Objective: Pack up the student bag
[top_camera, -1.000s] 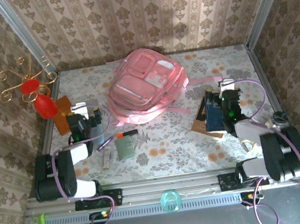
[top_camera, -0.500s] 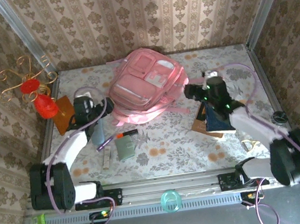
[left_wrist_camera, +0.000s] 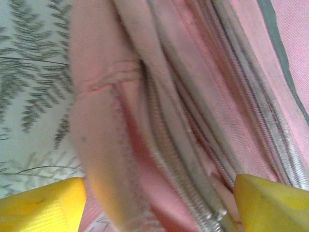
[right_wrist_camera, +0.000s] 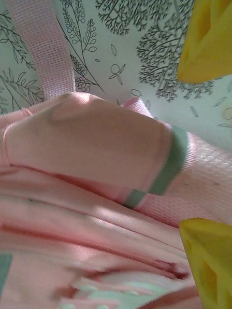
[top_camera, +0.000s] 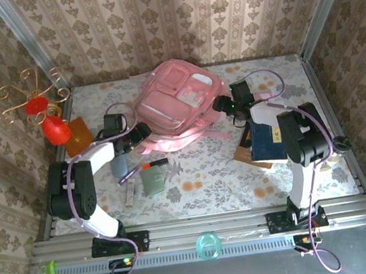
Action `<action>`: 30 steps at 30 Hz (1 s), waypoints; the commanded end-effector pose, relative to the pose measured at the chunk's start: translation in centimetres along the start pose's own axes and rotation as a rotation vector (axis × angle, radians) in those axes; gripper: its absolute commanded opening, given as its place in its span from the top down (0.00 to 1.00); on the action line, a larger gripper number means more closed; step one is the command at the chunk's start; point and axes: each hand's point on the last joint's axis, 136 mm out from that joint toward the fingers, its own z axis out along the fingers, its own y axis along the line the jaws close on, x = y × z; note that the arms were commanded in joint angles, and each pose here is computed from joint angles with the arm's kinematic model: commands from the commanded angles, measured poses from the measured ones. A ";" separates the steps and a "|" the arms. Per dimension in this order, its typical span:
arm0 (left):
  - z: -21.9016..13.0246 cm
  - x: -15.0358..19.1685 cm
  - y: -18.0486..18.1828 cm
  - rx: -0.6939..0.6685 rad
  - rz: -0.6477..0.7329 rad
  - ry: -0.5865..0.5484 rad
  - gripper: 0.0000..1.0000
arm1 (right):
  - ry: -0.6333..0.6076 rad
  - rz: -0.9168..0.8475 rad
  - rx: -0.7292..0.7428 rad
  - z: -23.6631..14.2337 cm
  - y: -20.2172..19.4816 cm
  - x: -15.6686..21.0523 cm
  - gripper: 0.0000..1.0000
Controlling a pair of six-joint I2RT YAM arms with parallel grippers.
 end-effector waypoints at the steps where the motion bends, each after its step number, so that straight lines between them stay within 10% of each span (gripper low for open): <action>1: 0.5 -0.3 -3.2 0.091 0.014 0.014 0.26 | 0.009 0.064 -0.032 1.1 0.6 -0.5 0.34; 12: 2.7 1.5 -6.6 0.167 0.088 0.096 0.53 | -0.055 0.105 -0.112 -3.1 -2.4 -1.9 0.90; 23: 4.0 0.9 -6.3 0.161 0.149 0.122 0.88 | -0.132 0.195 -0.164 -4.9 -3.2 -1.3 0.90; 30: 4.8 -1.4 -6.0 0.121 0.221 0.143 0.94 | -0.102 0.162 -0.210 -6.8 -1.3 1.1 0.91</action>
